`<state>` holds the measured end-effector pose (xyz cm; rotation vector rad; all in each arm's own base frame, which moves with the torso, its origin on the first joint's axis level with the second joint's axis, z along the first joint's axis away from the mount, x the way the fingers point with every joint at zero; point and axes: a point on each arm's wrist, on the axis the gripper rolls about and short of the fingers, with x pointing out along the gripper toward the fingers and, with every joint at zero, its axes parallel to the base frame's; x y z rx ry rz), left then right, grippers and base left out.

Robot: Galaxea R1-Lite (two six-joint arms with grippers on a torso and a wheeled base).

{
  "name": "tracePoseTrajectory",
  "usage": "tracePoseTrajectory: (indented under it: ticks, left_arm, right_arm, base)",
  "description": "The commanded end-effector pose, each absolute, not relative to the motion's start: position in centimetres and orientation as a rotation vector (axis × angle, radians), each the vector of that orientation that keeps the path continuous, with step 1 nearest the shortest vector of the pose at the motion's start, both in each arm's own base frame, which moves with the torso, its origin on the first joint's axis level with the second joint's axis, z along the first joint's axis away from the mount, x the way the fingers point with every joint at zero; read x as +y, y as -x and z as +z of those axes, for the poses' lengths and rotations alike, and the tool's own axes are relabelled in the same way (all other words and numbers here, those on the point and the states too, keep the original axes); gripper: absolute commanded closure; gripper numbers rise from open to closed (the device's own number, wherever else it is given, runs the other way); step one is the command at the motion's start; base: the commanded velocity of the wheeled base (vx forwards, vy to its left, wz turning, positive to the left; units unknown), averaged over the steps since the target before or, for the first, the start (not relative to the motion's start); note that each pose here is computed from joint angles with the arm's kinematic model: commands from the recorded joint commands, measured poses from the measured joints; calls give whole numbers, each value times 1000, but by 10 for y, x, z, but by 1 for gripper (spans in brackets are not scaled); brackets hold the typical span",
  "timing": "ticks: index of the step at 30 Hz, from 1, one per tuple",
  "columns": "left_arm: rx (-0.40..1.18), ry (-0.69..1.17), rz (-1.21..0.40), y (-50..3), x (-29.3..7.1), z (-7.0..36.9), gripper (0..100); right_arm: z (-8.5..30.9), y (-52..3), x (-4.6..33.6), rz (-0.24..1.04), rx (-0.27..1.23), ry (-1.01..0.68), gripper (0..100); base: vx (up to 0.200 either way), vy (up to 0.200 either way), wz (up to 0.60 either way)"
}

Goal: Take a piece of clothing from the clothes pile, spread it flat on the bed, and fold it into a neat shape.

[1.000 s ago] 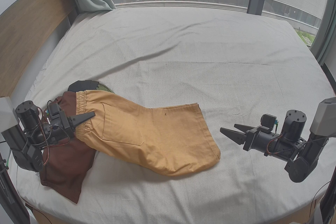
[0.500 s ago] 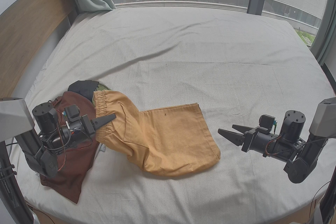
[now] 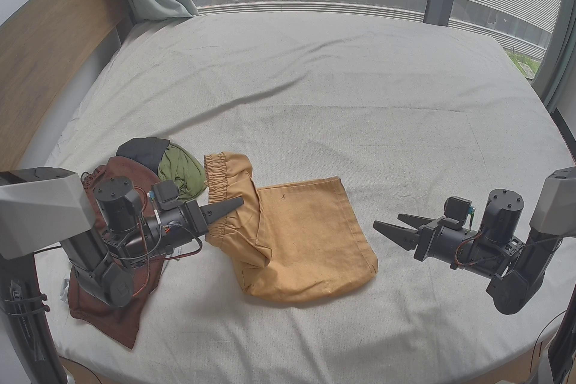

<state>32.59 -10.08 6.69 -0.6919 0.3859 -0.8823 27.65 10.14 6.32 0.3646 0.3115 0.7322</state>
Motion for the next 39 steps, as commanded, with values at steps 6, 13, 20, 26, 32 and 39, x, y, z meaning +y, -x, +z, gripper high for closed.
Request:
tracePoseTrajectory:
  ticks: [6, 13, 20, 26, 32, 39]
  left_arm:
    - [410, 717, -937, -338, -128, 58, 100]
    - [432, 747, -970, -341, -148, 53, 100]
    - [456, 748, -997, -347, -165, 40, 100]
    - [491, 769, -1018, -351, -180, 29, 100]
    - [516, 770, -1008, -354, -189, 16, 100]
    - [541, 770, -1007, -357, -196, 3, 100]
  right_arm:
    - [63, -277, 101, 733, 310, -365, 0]
    - [63, -276, 102, 734, 313, -365, 0]
    - [63, -276, 102, 734, 312, -365, 0]
    - [63, -276, 102, 734, 313, -365, 0]
    - [63, -277, 102, 734, 312, -365, 0]
    - [63, -278, 102, 735, 309, -364, 0]
  base:
    - [0, 0, 0]
    - [0, 0, 0]
    - [0, 0, 0]
    - [0, 0, 0]
    - [0, 0, 0]
    - [0, 0, 0]
